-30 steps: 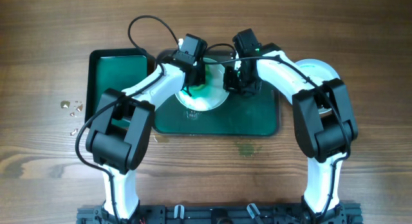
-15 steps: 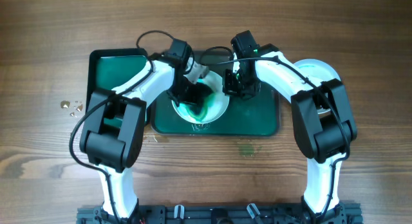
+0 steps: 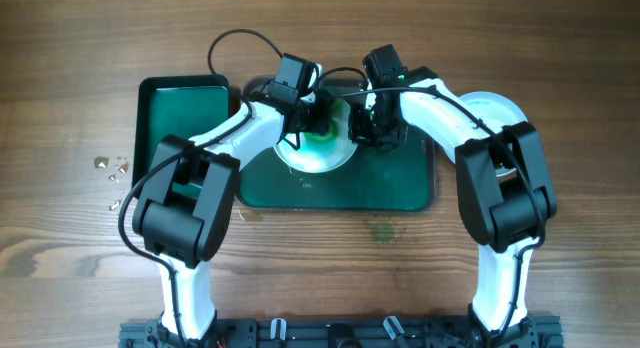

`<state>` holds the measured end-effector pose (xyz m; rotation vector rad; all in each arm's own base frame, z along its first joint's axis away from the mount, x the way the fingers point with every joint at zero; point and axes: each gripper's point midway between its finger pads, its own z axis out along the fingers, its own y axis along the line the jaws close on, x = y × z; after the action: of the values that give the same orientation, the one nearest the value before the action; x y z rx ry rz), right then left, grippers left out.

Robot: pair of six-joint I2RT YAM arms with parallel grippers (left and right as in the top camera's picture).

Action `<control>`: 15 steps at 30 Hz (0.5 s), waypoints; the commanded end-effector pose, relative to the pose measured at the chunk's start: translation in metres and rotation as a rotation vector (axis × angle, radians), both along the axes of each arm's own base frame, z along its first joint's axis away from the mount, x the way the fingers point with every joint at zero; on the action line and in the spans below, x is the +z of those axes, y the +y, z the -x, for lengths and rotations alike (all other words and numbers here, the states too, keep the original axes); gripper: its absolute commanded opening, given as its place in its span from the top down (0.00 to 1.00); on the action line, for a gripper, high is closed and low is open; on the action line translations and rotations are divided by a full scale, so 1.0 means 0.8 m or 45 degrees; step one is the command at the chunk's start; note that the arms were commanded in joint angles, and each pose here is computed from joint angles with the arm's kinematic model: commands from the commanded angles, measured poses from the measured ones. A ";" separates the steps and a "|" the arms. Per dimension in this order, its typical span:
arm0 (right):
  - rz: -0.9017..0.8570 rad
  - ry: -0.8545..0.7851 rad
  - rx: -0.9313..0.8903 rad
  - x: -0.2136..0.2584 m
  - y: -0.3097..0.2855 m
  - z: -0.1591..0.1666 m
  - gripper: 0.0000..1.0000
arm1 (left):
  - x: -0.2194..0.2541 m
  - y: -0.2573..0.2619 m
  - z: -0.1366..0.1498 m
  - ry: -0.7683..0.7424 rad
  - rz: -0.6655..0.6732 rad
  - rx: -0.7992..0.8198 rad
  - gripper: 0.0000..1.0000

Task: Clean dirty plates on tray and stack at the side
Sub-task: 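Scrub the plate in circles with the left gripper's sponge, right gripper holding rim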

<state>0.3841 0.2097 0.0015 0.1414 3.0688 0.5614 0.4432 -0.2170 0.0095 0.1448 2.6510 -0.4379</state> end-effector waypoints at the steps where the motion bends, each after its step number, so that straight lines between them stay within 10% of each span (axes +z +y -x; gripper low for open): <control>1: 0.060 0.054 0.007 -0.019 -0.007 0.016 0.96 | -0.025 0.099 -0.024 -0.098 -0.409 0.379 0.96; 8: 0.055 0.042 0.007 -0.018 -0.006 0.014 0.96 | -0.054 0.126 0.051 0.226 -0.556 0.366 0.96; 15: 0.055 0.042 0.007 -0.018 -0.005 0.014 0.96 | -0.049 0.011 0.146 0.676 0.052 -0.150 0.96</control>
<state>0.3788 0.2176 0.0018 0.1110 3.0777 0.5779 0.4030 -0.1655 0.0037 -0.0471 2.8896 -0.1342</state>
